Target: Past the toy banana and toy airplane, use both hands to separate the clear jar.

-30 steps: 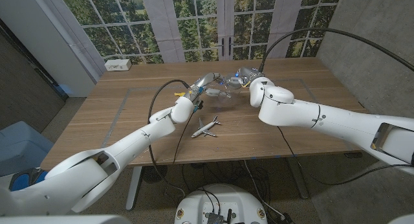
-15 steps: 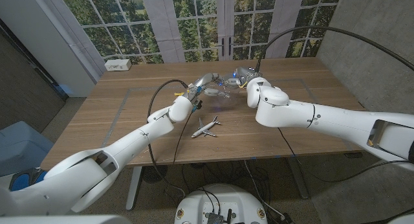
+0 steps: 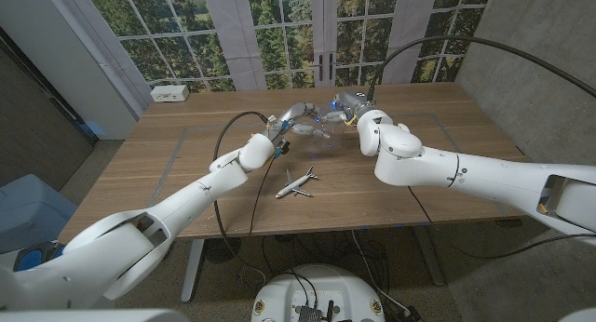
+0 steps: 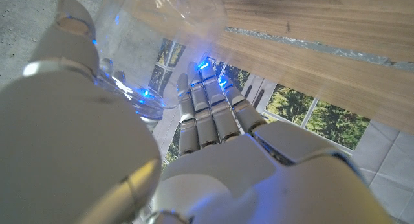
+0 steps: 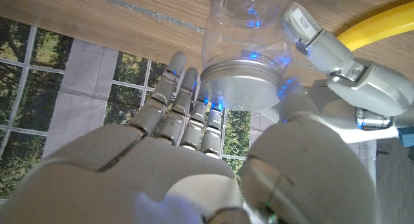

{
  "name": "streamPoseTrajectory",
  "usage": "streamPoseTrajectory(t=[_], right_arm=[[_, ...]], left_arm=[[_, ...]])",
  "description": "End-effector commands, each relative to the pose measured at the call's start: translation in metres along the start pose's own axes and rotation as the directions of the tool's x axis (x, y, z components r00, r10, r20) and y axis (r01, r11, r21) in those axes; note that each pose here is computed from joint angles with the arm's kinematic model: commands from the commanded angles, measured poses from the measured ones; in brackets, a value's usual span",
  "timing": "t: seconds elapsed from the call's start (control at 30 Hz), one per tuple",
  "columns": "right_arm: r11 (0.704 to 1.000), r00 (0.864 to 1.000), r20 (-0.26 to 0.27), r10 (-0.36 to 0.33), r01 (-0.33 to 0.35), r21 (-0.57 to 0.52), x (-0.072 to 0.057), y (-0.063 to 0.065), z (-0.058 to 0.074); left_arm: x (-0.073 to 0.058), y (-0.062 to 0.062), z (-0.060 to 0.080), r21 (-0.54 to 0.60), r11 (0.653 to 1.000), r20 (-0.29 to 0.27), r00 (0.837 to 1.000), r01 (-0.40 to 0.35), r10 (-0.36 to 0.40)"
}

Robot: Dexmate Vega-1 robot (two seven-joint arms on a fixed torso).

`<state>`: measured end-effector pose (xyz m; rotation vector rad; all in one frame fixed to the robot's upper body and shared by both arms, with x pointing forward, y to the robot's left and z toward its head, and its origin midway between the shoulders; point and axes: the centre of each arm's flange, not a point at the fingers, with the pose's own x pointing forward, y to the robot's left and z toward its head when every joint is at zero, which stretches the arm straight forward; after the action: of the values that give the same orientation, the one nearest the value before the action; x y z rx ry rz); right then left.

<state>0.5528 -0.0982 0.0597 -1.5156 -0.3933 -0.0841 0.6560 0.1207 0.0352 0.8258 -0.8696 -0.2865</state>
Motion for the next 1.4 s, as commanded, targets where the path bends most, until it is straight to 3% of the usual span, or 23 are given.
streamPoseTrajectory(t=[0.03, 0.23, 0.4, 0.6, 0.83, 1.03, 1.23, 1.4], right_arm=[[0.976, 0.993, 0.02, 0.118, -0.112, -0.188, 0.007, 0.004, 0.002], [0.971, 0.992, 0.0, 0.126, -0.123, -0.207, 0.007, 0.002, -0.003], [0.993, 0.996, 0.089, 0.03, -0.019, -0.117, 0.001, -0.003, -0.013], [0.994, 0.978, 0.177, -0.108, 0.11, 0.0, -0.004, -0.008, -0.024], [0.985, 0.963, 0.218, -0.161, 0.145, 0.091, -0.002, -0.01, -0.037], [0.967, 0.95, 0.219, -0.224, 0.188, 0.174, 0.0, -0.009, -0.047], [0.951, 0.941, 0.205, -0.269, 0.226, 0.211, -0.002, -0.007, -0.049], [0.934, 0.941, 0.166, -0.295, 0.247, 0.259, -0.003, -0.007, -0.049]], left_arm=[[0.006, 0.01, -0.002, -0.04, 0.998, -0.002, 0.999, 0.048, -0.048], [0.008, 0.012, -0.002, -0.053, 0.997, 0.002, 0.998, 0.059, -0.059], [0.011, 0.012, -0.004, -0.07, 0.996, 0.003, 0.998, 0.061, -0.061], [0.013, 0.012, -0.002, -0.059, 0.996, 0.005, 0.998, 0.071, -0.07], [0.012, 0.013, -0.001, -0.068, 0.994, 0.009, 0.997, 0.082, -0.082], [0.012, 0.013, -0.001, -0.081, 0.986, 0.014, 0.99, 0.143, -0.142], [0.014, 0.01, 0.001, -0.067, 0.967, 0.027, 0.969, 0.247, -0.246], [0.012, 0.008, 0.005, -0.033, 0.965, 0.037, 0.965, 0.261, -0.26]])
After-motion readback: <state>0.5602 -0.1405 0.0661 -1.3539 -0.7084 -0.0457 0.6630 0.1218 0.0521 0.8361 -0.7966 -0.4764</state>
